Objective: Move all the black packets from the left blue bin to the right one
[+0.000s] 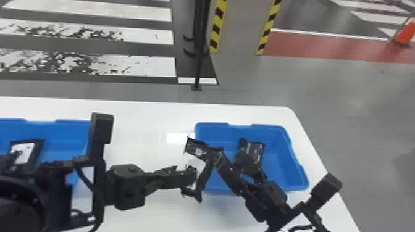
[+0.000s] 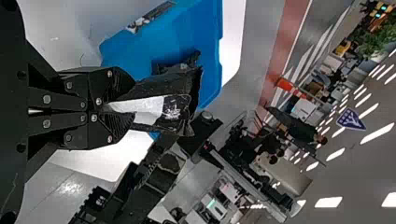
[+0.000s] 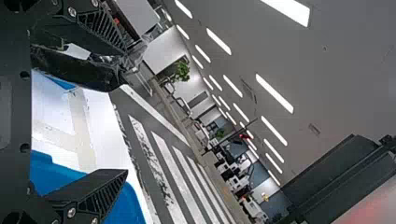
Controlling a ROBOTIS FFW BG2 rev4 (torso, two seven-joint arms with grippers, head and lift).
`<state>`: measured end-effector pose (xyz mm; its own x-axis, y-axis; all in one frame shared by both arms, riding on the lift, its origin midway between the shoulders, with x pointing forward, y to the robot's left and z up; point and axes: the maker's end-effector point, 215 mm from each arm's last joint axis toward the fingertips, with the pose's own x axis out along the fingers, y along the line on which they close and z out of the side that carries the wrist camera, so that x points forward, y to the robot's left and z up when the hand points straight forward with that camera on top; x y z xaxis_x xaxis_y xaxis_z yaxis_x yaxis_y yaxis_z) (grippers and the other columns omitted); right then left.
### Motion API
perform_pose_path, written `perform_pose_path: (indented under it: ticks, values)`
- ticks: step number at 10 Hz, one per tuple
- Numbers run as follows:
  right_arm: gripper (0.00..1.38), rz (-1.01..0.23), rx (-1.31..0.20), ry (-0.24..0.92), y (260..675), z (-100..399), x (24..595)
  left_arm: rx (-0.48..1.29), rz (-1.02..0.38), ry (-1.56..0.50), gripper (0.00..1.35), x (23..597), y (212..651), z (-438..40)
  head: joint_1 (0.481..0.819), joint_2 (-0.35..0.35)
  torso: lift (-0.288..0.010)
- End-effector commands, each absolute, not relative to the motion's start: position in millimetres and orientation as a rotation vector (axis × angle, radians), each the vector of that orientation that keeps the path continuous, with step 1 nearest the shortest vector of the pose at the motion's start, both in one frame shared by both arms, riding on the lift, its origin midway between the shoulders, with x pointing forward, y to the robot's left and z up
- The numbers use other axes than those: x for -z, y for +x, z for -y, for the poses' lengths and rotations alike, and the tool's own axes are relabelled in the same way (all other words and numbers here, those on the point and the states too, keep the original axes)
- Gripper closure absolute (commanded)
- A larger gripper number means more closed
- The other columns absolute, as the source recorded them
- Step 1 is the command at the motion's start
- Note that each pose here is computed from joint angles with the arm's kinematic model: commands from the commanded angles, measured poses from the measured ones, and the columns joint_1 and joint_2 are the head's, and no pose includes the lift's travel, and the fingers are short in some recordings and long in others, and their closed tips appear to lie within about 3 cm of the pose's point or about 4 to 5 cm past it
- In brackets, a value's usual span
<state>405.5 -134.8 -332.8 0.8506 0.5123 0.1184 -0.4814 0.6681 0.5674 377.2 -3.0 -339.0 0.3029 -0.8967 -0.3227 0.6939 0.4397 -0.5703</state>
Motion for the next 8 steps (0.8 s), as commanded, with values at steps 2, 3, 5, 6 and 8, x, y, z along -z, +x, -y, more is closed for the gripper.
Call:
perform_pose_path:
  ticks: [2,3,5,6,8]
  values:
    - [0.13,-0.035,-0.609,0.646,409.7,116.1,321.5,1.152,-0.698,-0.379,1.21,341.4,365.8,25.4,0.695,-0.203,-0.146]
    - [0.18,-0.036,-0.620,0.647,410.3,111.1,321.2,1.160,-0.700,-0.378,1.21,341.5,365.6,28.3,0.695,-0.206,-0.146]
    - [1.17,-0.054,-0.629,0.654,410.5,106.0,325.6,1.155,-0.701,-0.381,1.21,343.4,367.9,27.0,0.695,-0.201,-0.146]
    - [1.28,-0.051,-0.628,0.649,410.8,106.6,325.0,1.157,-0.701,-0.382,1.21,343.1,367.6,27.3,0.695,-0.195,-0.146]
    - [1.28,-0.044,-0.632,0.654,410.3,104.6,322.7,1.156,-0.694,-0.385,1.21,342.2,368.4,27.0,0.695,-0.195,-0.146]
